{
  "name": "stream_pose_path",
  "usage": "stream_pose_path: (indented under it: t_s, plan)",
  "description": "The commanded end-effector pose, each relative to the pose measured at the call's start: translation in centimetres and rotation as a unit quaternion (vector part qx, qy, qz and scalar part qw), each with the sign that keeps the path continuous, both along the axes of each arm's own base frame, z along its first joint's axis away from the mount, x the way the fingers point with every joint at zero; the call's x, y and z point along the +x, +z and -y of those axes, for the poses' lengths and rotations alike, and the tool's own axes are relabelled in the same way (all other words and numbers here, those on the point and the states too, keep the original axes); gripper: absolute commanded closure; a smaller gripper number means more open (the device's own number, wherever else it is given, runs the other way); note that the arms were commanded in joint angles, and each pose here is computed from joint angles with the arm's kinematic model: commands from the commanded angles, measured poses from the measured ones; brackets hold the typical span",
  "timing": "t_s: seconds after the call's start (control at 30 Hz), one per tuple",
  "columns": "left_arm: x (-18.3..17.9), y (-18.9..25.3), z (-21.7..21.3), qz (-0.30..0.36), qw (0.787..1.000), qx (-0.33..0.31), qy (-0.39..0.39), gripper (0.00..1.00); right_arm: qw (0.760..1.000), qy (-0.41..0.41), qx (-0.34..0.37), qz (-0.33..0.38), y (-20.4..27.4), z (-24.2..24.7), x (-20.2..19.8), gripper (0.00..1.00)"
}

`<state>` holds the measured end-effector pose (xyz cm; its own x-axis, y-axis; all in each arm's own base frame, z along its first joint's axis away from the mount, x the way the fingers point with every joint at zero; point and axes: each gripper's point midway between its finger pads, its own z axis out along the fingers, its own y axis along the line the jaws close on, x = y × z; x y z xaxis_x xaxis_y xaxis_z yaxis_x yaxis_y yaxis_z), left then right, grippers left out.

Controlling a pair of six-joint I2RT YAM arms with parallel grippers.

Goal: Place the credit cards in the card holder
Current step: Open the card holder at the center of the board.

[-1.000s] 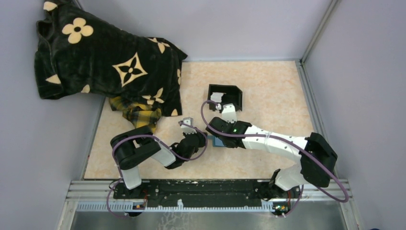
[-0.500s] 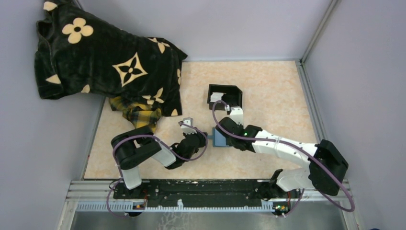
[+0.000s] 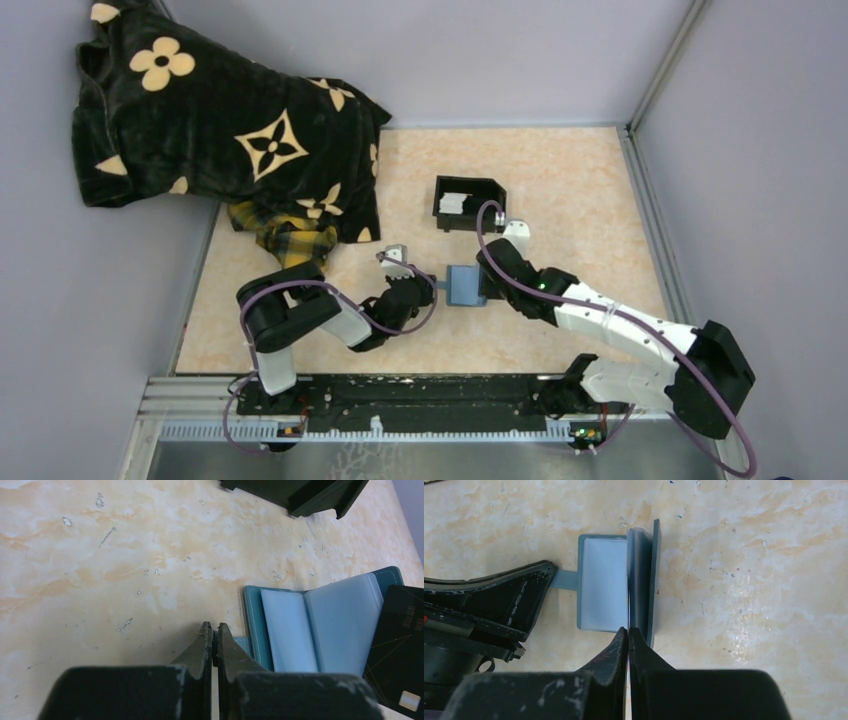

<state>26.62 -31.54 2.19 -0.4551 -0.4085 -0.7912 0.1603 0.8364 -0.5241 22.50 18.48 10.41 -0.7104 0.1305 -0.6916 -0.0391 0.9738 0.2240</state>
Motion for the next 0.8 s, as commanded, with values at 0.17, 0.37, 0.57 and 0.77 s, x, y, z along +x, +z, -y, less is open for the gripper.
stream_pose_path:
  t_s: [0.17,0.37,0.57,0.77]
  plan:
    - [-2.7,-6.5,-2.9,-0.073,0.989,0.126,-0.020,1.00,0.999,-0.001,0.035,-0.003,-1.5,-0.7,1.1,1.00]
    - [-2.7,-6.6,-2.9,-0.075,0.989,0.129,-0.020,1.00,1.000,-0.010,0.012,-0.010,-2.5,0.4,1.5,1.00]
    - [-2.8,-6.9,-2.9,-0.078,0.988,0.131,-0.020,1.00,0.999,-0.031,-0.022,-0.007,-2.8,2.3,1.6,1.00]
    - [-2.9,-7.0,-3.0,-0.078,0.988,0.131,-0.019,1.00,0.998,-0.044,-0.053,0.006,-1.8,3.8,1.8,1.00]
